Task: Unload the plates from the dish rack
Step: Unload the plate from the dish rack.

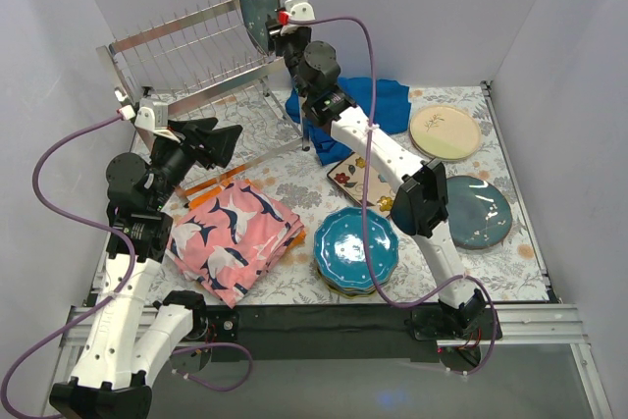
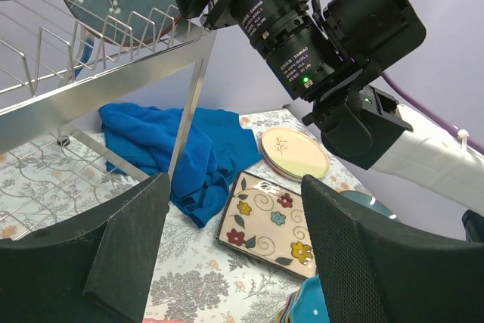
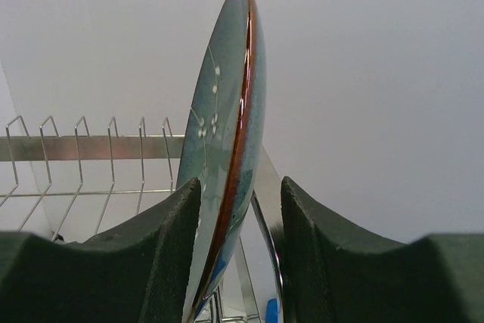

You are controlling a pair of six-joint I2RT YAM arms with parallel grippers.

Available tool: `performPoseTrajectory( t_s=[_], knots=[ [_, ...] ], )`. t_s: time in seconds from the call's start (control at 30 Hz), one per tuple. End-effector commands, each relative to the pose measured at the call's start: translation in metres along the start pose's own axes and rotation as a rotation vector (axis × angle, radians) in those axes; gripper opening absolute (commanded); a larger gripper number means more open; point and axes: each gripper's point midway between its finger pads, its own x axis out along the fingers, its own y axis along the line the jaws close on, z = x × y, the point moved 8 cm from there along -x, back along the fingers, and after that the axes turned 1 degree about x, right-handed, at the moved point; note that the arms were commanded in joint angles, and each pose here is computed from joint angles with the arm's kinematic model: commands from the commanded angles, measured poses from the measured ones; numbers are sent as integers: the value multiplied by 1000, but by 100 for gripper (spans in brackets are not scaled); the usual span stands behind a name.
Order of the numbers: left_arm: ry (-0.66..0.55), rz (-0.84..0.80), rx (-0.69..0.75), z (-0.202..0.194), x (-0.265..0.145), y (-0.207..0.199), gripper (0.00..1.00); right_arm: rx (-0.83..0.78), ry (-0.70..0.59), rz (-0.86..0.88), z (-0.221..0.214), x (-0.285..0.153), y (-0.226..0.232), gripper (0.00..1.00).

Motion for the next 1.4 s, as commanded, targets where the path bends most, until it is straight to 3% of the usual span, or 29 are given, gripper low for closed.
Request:
performPoseTrajectory(
  t_s=[0.0, 0.13, 0.23, 0.3, 0.43, 0.73, 0.87, 1.13, 1.37],
  knots=[
    [-14, -8, 8, 3, -2, 0, 68, -5, -128, -7, 27, 6, 1, 51],
    [-14, -5, 7, 3, -2, 1, 68, -34, -130, 19, 21, 7, 4, 51],
    [-14, -4, 3, 3, -1, 2, 68, -82, -128, 21, 15, 7, 3, 35],
    [-12, 1, 4, 2, -1, 4, 68, -99, -132, 19, 15, 6, 3, 29],
    [-16, 11, 6, 2, -1, 5, 68, -121, -146, 22, 17, 4, 2, 2],
    [-19, 26, 10, 2, -1, 7, 68, -185, -238, 76, 37, 1, 12, 1],
    [-18, 26, 7, 2, 0, 8, 68, -112, -293, 74, 57, -2, 15, 1],
    [-16, 30, 2, 2, 0, 11, 68, 219, -362, 31, 78, -1, 17, 1],
    [-25, 27, 3, 4, -2, 9, 68, 298, -404, 30, 93, -3, 14, 1]
  ],
)
